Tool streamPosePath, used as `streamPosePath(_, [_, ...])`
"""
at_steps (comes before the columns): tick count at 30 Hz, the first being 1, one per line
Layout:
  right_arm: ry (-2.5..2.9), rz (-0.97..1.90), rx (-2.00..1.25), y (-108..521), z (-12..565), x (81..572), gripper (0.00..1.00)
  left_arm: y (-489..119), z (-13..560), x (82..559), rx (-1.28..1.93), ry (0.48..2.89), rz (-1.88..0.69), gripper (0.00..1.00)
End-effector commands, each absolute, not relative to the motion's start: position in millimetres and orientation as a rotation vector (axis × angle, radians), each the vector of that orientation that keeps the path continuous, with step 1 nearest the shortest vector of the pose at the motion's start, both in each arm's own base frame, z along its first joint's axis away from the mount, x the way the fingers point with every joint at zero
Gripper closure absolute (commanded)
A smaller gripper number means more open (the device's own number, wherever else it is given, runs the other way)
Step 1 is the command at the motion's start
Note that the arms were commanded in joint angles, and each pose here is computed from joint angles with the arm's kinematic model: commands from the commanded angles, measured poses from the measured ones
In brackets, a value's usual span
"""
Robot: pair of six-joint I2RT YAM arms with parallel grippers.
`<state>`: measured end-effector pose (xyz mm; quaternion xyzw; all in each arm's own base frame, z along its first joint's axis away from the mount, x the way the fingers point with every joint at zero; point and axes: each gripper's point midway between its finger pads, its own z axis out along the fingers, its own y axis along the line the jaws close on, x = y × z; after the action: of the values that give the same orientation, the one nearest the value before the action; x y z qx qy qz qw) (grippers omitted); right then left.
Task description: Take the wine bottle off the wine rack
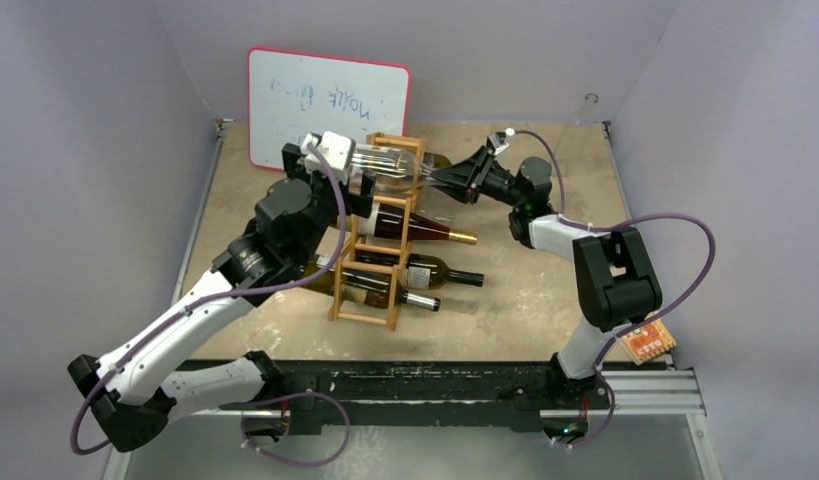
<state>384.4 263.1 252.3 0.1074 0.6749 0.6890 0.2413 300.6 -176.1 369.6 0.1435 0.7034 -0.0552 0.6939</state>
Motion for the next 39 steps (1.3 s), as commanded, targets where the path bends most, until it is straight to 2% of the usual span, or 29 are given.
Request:
streamPosePath(1, [1.593, 1.971, 0.033, 257.1, 342.1, 358.3, 1.0, -179.9, 390.7, 307.5, 0.231, 1.635, -0.188, 0.0])
streamPosePath(10, [1.584, 1.96, 0.015, 249.4, 347.3, 353.9, 1.0, -164.7, 389.5, 347.8, 0.051, 1.728, -0.296, 0.0])
streamPosePath(17, [1.647, 1.936, 0.0, 248.9, 326.4, 363.8, 1.0, -166.8, 379.2, 394.1, -0.015, 1.803, -0.412, 0.0])
streamPosePath(23, [1.754, 1.866, 0.044, 246.9, 296.3, 380.0, 0.81, -170.1, 358.8, 433.6, -0.029, 1.851, -0.563, 0.0])
streamPosePath(28, [1.817, 1.776, 0.132, 244.5, 278.6, 397.4, 0.55, -182.8, 333.7, 445.1, 0.041, 1.884, -0.591, 0.0])
streamPosePath(33, [1.86, 1.71, 0.221, 241.0, 260.9, 408.3, 0.37, -182.7, 327.4, 440.2, 0.07, 1.848, -0.596, 0.0])
streamPosePath(39, [1.874, 1.629, 0.286, 237.1, 250.3, 424.8, 0.26, -172.0, 318.8, 431.1, 0.123, 1.852, -0.515, 0.0])
